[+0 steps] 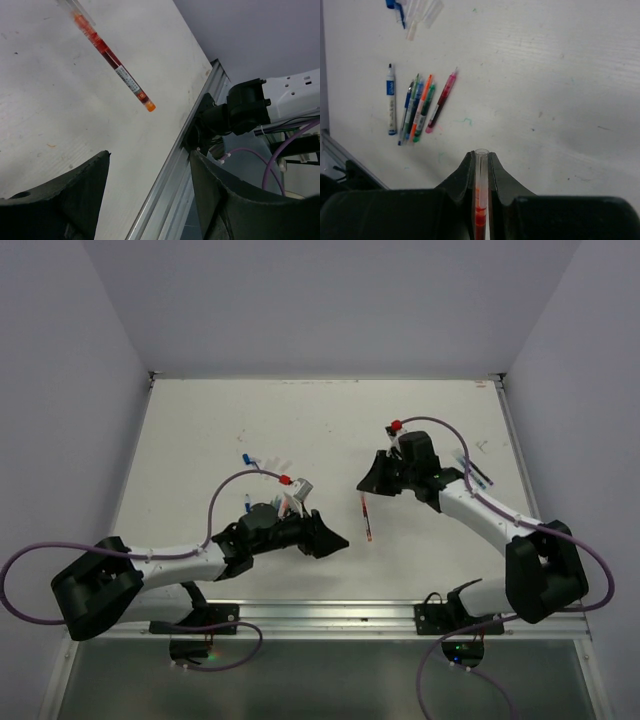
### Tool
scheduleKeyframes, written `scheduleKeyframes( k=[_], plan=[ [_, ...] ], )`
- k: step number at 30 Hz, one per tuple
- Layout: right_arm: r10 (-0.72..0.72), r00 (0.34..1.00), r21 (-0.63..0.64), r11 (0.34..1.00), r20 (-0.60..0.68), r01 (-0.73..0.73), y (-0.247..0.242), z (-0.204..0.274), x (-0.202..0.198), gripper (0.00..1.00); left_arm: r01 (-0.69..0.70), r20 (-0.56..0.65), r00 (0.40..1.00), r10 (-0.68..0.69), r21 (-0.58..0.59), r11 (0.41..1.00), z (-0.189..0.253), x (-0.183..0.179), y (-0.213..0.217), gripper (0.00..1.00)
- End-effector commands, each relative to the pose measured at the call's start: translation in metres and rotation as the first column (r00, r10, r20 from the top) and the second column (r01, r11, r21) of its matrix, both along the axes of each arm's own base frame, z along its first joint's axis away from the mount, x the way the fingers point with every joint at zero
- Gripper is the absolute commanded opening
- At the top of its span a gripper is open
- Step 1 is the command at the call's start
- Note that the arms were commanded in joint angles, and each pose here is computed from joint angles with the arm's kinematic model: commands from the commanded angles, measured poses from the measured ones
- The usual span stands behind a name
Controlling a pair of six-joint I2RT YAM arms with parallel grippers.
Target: Open the pen caps
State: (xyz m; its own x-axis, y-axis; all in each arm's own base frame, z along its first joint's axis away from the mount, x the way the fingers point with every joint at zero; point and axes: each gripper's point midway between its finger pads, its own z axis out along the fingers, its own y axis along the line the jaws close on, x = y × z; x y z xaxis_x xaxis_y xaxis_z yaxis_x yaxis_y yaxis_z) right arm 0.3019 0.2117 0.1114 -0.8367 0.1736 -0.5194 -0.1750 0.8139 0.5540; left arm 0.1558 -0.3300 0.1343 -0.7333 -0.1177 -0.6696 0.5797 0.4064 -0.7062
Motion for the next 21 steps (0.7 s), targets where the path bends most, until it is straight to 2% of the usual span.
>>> scheduleKeyframes(
  k=[1, 9, 21],
  plan=[
    [0.019, 0.998, 0.146, 0.989, 0.054, -0.027, 0.03, 0.033, -0.007, 0.0, 0.03, 0.034, 0.999, -0.026, -0.142, 0.989, 0.026, 0.0, -0.011, 0.69],
    [0.074, 0.993, 0.233, 0.968, 0.092, -0.093, 0.069, 0.062, -0.025, 0.0, 0.028, 0.041, 0.999, -0.024, -0.119, 0.992, 0.022, 0.011, -0.023, 0.69],
    [0.089, 0.99, 0.243, 0.963, 0.109, -0.114, 0.072, 0.071, -0.036, 0.0, 0.035, 0.005, 0.999, -0.035, -0.112, 0.993, 0.021, 0.017, -0.036, 0.64]
  ],
)
